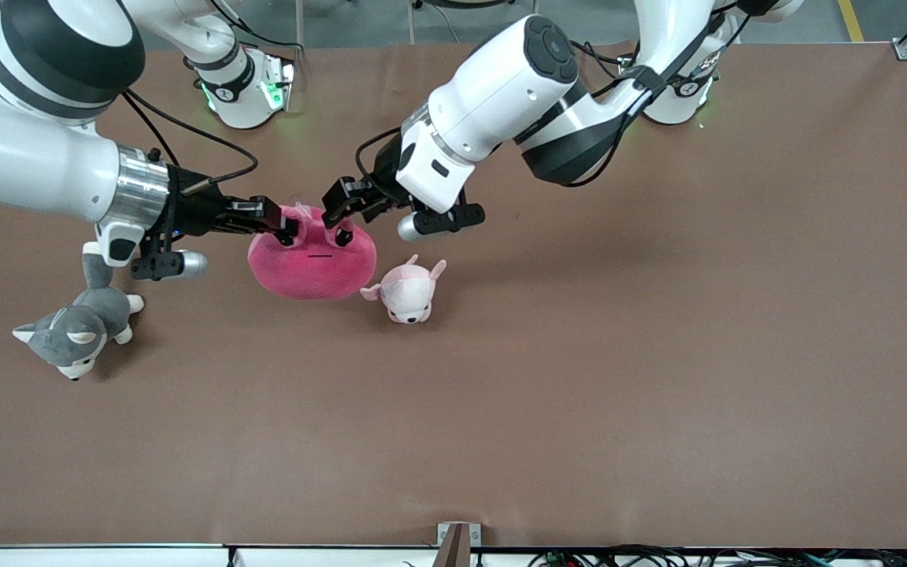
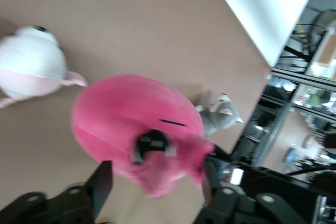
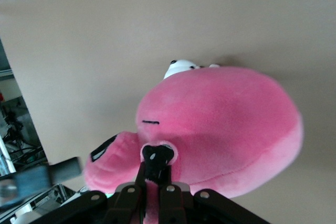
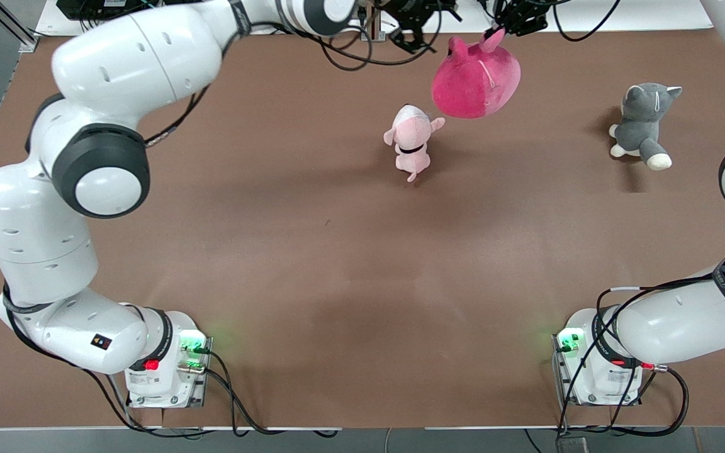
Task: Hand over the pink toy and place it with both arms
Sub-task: 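Open the left gripper and withdraw it while the right gripper carries the toy, then lower the pink toy beside the grey cat and open the right gripper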
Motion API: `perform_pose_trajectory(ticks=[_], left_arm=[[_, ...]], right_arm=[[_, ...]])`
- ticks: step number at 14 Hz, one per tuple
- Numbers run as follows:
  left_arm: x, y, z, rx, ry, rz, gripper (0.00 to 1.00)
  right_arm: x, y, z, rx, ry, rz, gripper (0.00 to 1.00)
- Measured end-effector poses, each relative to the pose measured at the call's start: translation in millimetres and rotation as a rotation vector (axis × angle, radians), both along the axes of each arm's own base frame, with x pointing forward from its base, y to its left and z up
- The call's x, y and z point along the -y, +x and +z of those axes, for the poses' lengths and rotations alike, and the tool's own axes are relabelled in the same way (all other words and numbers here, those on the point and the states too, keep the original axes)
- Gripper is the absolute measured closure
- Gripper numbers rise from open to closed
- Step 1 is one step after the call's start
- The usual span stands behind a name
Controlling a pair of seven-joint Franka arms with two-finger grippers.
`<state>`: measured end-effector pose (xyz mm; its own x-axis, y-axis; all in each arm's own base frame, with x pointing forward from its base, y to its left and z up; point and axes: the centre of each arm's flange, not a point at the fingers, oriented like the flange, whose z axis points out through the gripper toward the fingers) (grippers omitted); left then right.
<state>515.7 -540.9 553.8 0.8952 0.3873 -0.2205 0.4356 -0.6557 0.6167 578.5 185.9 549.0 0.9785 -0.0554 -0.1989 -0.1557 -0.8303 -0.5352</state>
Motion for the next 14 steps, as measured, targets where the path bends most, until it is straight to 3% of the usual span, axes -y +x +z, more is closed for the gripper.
perform_pose_trajectory(ticks=[2,6,10,14], left_arm=[[-40.1,15.6,9.2,0.014,0.155,-0.013,0.00],[-134.7,45.1,26.4,0.032,0.440,-0.052,0.00],[-247.2,83.7,38.6,0.034,0.624,-0.067,0.00],[-329.4,82.9,66.9,0.038,0.741,-0.218,0.00]], right_arm=[[31.7,8.6,-4.3,0.019,-0.052,-0.019,0.89],[113.5,32.8,-36.5,0.022,-0.074,-0.058,0.89],[178.9,50.1,-93.3,0.013,-0.061,-0.020,0.89],[231.4,52.6,-159.4,-0.053,0.001,0.022,0.89]])
